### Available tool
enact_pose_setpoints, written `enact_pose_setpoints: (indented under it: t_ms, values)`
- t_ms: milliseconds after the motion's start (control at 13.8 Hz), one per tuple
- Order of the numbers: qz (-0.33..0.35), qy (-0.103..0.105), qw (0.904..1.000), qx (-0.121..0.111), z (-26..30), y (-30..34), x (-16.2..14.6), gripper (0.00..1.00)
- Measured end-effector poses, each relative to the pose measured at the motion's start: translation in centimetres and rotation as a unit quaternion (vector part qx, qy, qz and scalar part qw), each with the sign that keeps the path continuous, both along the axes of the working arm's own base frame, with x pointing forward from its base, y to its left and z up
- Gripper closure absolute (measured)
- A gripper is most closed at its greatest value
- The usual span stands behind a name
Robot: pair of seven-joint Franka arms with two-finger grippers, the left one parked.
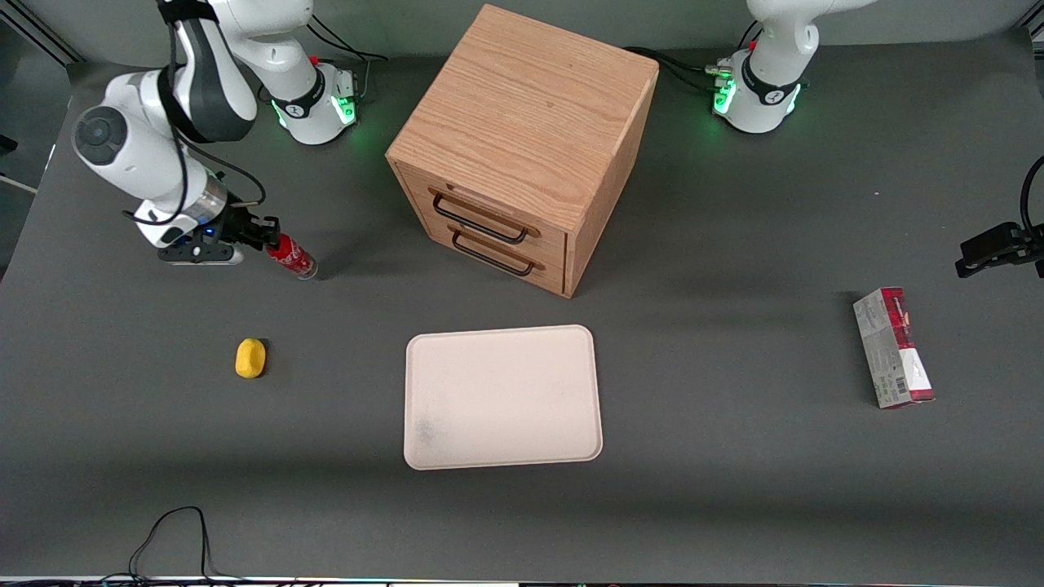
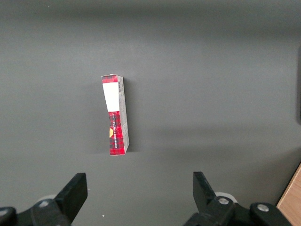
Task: Place coke bottle on tray
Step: 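Lift the bottle and carry it over the cream tray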
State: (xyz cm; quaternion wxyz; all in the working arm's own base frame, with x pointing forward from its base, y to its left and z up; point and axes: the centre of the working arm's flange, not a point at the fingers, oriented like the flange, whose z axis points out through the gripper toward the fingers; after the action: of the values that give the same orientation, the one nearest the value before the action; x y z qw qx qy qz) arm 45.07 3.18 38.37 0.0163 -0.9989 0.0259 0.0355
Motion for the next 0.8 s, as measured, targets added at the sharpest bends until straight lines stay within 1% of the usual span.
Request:
enact_pose_setpoints:
  t_ms: [217, 434, 796]
  values:
    - [0.001, 0.024, 0.9997, 0.000, 4.8, 0.2, 3.4, 0.69]
    - [-0.002, 0.046, 0.9989, -0.001, 8.8, 0.2, 8.1, 0.69]
    - [-0.011, 0.076, 0.9971, -0.007, 14.0, 1.0, 15.4, 0.69]
